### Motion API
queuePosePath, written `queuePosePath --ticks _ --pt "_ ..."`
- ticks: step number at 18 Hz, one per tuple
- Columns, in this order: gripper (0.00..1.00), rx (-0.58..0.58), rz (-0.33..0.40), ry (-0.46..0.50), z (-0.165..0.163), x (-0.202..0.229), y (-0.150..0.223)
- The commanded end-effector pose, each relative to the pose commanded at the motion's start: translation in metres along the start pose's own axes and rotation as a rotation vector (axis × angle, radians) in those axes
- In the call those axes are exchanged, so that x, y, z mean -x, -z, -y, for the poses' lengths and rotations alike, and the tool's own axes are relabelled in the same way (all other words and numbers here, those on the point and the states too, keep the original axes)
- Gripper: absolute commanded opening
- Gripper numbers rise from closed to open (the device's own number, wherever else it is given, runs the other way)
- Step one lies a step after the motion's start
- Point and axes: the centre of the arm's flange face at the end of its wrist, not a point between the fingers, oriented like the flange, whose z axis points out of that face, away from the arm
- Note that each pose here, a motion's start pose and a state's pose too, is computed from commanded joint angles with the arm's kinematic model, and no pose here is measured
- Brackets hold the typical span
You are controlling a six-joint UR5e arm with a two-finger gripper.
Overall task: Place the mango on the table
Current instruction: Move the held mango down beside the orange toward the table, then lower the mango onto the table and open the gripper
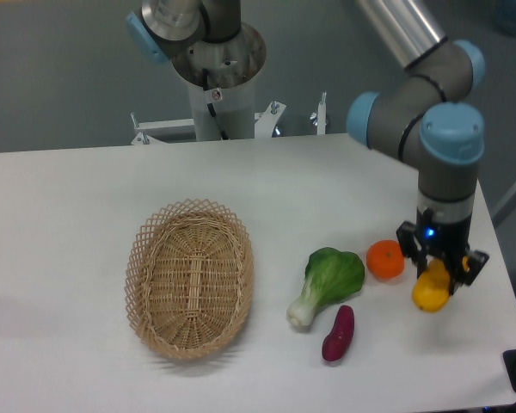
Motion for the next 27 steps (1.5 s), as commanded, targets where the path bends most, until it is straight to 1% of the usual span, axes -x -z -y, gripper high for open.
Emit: queuePosePath --ticks 2,6,9,16,17,19,20,22,23,27 --pt "0.44 -0.002 -0.017 -0.005 0.009 -0.007 -0.011" --pt "0.44 0.003 -0.052 -0.008 0.008 -0.018 -0.032" --pt "0.44 0.005 -0.082 -0.023 0.016 -0.031 -0.045" --pt "0.45 0.011 -0.115 -0.029 0.013 -0.045 -0.057" --pt "0.47 0.012 -0.113 -0.032 0.013 -0.045 -0.056" --pt "0.61 0.011 -0.107 -0.034 0.014 -0.042 -0.055" --pt "0.64 0.011 -0.106 -0.034 0.014 -0.042 -0.054" --pt "0.92 0.009 -0.098 -0.032 0.015 -0.039 -0.051" --pt "1.0 0.01 -0.1 -0.03 0.015 -0.04 -0.051" --pt "1.0 0.008 -0.086 -0.021 0.015 -0.037 -0.042"
